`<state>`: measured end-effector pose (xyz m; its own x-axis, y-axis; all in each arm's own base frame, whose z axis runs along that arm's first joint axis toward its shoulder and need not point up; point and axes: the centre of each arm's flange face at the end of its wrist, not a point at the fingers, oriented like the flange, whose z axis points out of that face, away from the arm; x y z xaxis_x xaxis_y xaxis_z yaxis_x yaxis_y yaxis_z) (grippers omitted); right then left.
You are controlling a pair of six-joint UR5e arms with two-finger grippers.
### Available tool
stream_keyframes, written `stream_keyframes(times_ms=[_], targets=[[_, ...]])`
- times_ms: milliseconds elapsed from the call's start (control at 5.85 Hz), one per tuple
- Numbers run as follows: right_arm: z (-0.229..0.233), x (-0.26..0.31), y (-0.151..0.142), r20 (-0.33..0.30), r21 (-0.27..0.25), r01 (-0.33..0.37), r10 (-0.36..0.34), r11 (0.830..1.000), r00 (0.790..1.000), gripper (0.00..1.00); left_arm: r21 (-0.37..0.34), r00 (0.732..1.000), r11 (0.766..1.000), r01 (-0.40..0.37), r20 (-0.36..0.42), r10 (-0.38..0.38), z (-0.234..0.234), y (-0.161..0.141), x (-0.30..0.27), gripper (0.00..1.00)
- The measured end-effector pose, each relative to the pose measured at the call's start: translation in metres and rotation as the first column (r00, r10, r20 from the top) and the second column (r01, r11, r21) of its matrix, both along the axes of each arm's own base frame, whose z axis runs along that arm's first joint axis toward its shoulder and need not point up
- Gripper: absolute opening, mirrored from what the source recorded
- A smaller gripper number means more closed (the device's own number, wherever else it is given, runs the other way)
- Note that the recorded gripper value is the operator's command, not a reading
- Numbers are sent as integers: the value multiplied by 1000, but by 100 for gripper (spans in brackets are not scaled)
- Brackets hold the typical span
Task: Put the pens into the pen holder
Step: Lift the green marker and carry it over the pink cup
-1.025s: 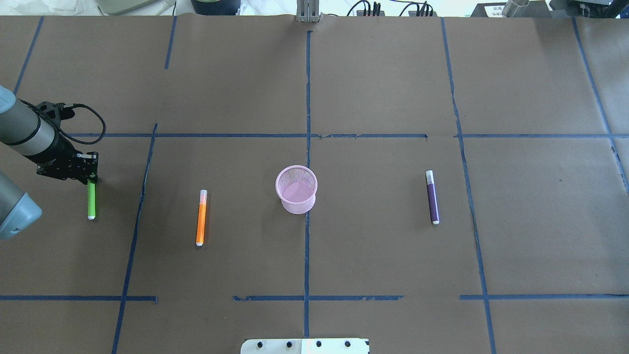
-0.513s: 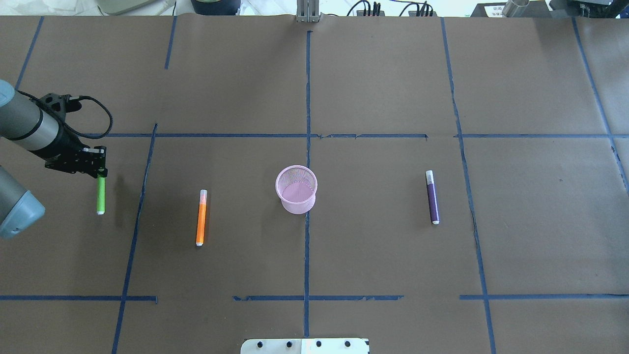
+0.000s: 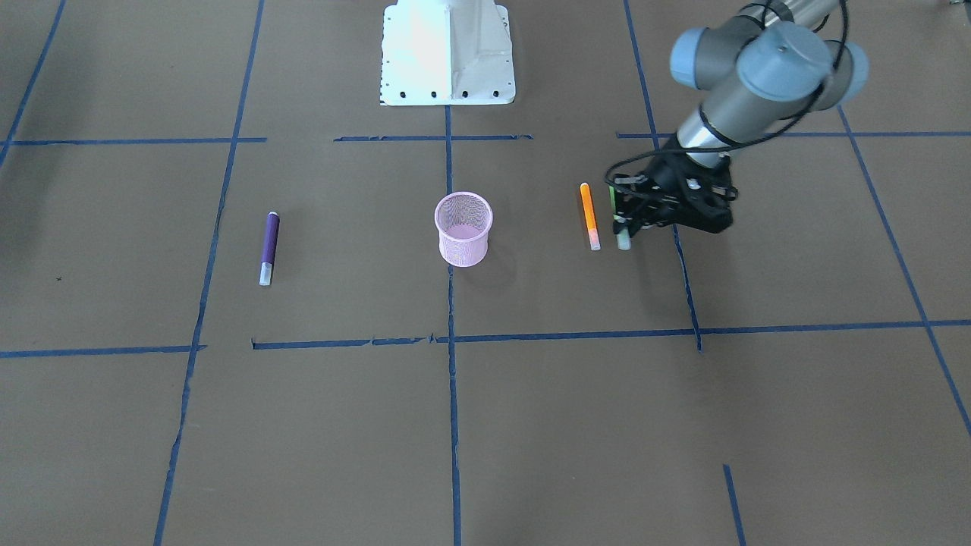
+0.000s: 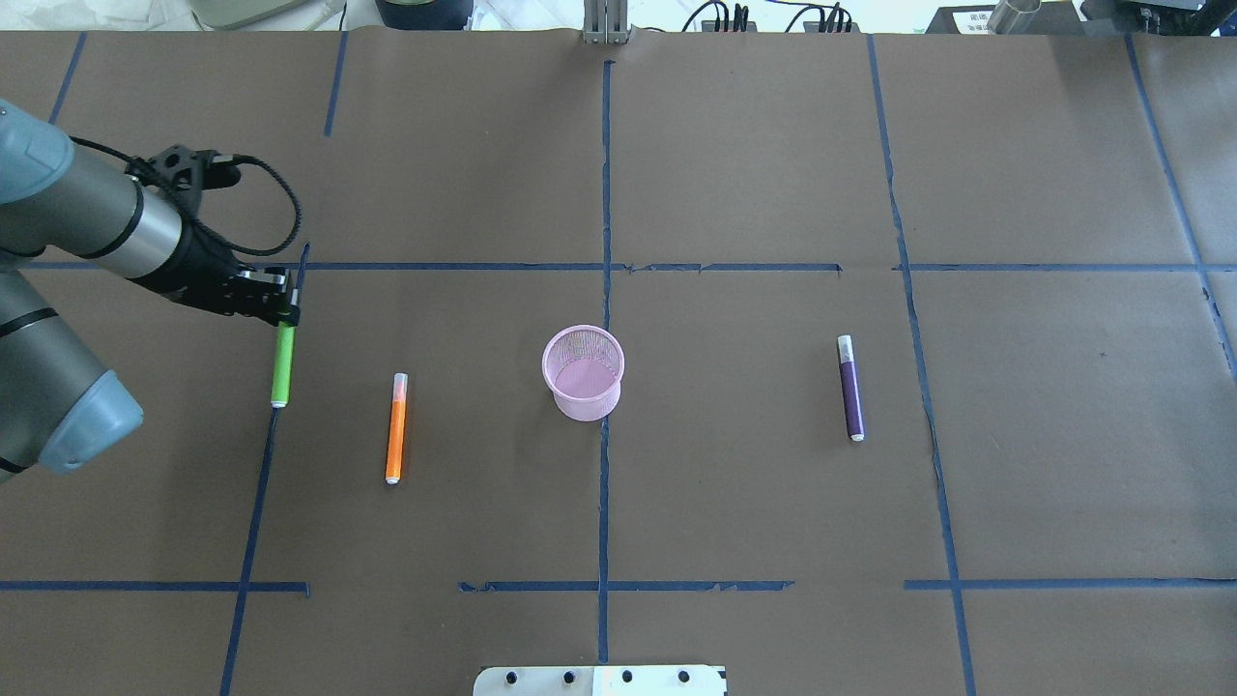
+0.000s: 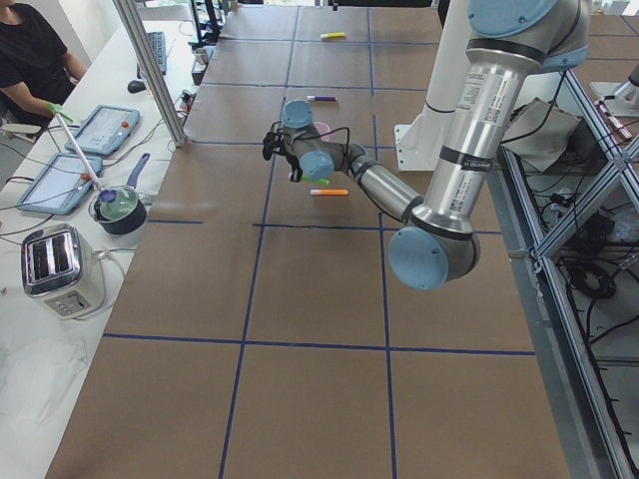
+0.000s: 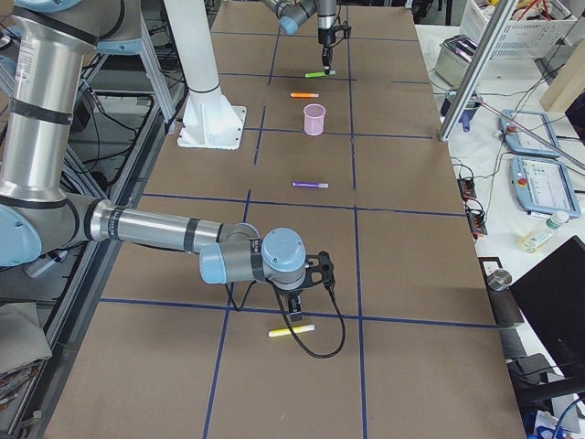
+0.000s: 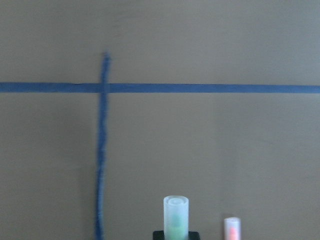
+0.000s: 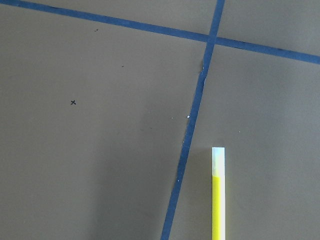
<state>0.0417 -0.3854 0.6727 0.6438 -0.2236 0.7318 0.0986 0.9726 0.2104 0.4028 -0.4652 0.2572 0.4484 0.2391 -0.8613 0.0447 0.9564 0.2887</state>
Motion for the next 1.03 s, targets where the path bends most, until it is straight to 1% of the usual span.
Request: stream_keyframes(times_ms=[171,342,513,683,1025], targets=[[-1,0,-1,0,3,0,0,1000,1000,100,121,996,990,79,-52,-73,-61,14,30,0],[-2,0,-1,1,5,0,0,1000,1000,100,225,972,950,218,-136,-191,-101,29,45,0],[-2,0,-1,3,5,-1,1,1000,1000,100,284,921,884,373,-233,-313,-121,55,64,0],[-3,0,-2,4,7,0,0,1000,1000,100,301,886,841,451,-264,-381,-124,74,80,1],[-4,0,-2,5,10,1,-1,1000,1000,100,323,852,790,521,-247,-461,-109,100,103,3]])
